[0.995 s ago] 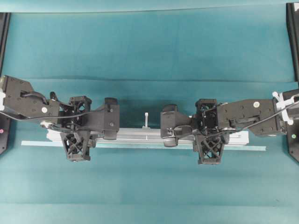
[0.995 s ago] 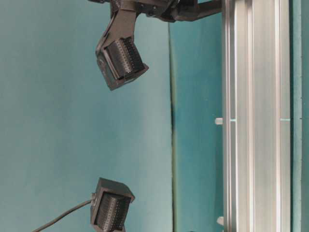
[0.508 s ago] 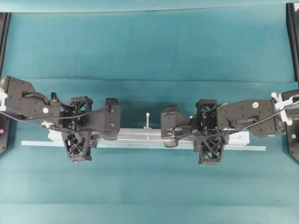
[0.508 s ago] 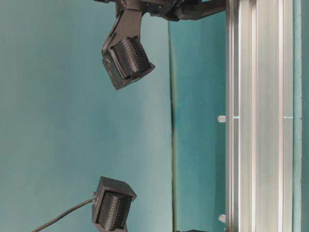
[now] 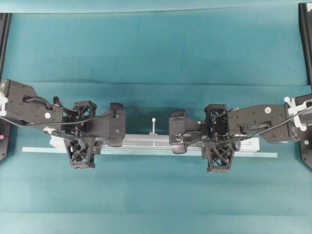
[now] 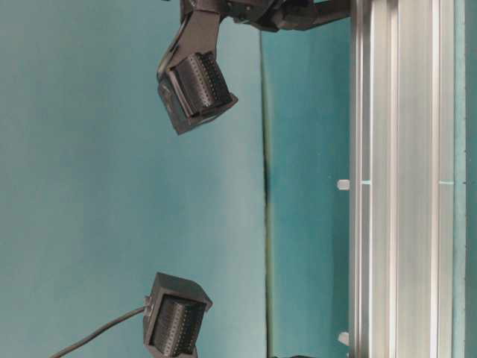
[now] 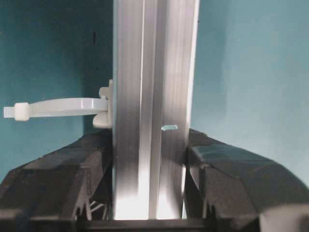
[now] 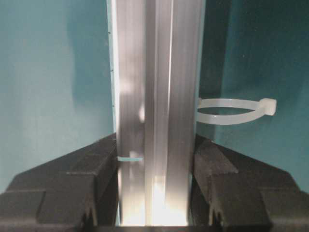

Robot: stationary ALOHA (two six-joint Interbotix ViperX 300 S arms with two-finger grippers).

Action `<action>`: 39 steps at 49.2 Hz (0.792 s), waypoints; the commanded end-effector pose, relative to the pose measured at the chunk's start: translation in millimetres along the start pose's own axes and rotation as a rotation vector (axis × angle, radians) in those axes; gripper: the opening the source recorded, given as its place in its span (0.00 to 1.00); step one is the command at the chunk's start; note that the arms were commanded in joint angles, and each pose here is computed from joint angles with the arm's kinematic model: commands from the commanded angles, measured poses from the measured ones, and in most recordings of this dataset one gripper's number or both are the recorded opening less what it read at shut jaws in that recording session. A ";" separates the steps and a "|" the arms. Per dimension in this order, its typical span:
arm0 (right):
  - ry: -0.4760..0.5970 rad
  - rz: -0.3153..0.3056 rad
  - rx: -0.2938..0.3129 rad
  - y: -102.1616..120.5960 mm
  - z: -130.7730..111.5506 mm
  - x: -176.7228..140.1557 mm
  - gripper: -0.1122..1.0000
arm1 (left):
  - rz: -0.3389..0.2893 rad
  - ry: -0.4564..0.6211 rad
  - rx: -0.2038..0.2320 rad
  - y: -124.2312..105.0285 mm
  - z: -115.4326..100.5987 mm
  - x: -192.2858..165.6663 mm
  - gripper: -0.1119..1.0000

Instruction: Lift the large metal rail with both hands.

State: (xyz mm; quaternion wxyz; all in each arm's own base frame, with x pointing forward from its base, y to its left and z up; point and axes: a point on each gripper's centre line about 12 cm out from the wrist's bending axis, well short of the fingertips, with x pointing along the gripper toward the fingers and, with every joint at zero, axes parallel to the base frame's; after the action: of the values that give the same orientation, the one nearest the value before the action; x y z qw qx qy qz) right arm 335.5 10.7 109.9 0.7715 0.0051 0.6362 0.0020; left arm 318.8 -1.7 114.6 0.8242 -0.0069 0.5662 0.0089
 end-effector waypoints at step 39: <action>-0.057 -0.001 0.009 -3.0 7.6 -0.3 0.45 | -0.003 -0.035 -0.006 -0.7 7.1 -6.1 0.43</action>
State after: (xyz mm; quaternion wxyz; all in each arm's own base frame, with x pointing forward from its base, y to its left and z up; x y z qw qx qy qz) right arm 335.7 9.3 108.9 0.7763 0.0075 0.6303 0.0003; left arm 318.2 -1.7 114.2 0.8233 -0.0075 0.5675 0.0094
